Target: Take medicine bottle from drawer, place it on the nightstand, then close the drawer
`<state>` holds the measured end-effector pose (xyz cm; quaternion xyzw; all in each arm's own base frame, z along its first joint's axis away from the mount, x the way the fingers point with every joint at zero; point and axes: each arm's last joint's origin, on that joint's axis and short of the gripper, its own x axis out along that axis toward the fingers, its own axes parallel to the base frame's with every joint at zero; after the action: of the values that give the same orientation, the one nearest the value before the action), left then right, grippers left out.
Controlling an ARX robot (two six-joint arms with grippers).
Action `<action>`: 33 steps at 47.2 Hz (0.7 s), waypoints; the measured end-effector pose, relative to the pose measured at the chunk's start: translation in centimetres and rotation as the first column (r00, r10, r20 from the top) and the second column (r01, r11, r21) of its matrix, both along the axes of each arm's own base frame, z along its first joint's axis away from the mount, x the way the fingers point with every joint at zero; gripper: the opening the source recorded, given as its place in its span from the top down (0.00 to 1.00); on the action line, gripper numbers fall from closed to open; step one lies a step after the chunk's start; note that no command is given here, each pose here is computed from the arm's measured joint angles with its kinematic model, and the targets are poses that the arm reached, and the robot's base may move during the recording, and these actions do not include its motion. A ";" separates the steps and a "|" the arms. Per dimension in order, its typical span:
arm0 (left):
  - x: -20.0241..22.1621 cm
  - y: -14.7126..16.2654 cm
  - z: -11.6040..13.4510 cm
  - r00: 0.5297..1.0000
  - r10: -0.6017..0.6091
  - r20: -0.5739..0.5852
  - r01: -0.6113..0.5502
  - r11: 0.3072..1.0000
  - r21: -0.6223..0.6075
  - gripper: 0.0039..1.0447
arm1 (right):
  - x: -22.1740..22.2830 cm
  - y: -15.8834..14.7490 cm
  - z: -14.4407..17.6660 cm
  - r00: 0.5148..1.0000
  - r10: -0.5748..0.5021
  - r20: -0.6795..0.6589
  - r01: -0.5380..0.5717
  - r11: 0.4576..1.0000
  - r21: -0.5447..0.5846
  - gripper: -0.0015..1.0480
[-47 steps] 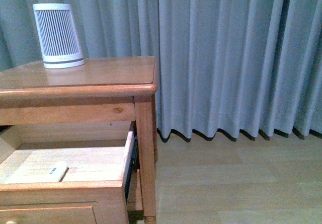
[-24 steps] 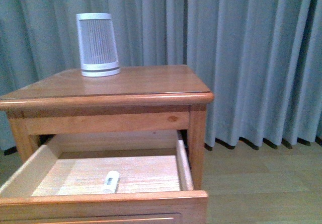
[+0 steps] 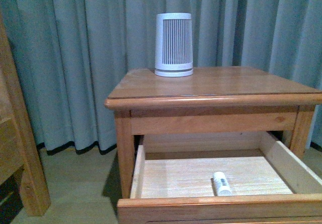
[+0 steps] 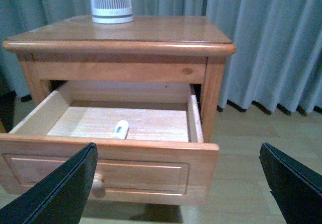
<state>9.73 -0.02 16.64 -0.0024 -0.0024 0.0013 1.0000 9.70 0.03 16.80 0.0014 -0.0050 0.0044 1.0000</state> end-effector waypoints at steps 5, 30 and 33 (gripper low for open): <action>0.0 0.0 0.0 1.000 -0.002 0.000 0.002 1.000 0.000 0.59 | 0.1 0.0 0.2 0.997 -0.074 0.019 0.074 0.997 -0.001 0.07; 0.0 0.0 0.0 1.000 -0.003 0.000 0.003 1.000 0.000 0.06 | 16.9 0.8 6.3 0.923 -0.250 -0.293 0.239 0.968 -0.073 0.07; 0.0 0.0 0.0 1.000 -0.003 0.000 0.003 1.000 0.000 0.06 | 19.6 1.3 5.7 0.902 -0.230 -0.364 0.215 0.973 -0.082 0.07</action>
<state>9.73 -0.03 16.64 -0.0024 -0.0024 -0.0004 1.0000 29.27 1.37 22.55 -0.0184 0.1841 -0.1100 0.9766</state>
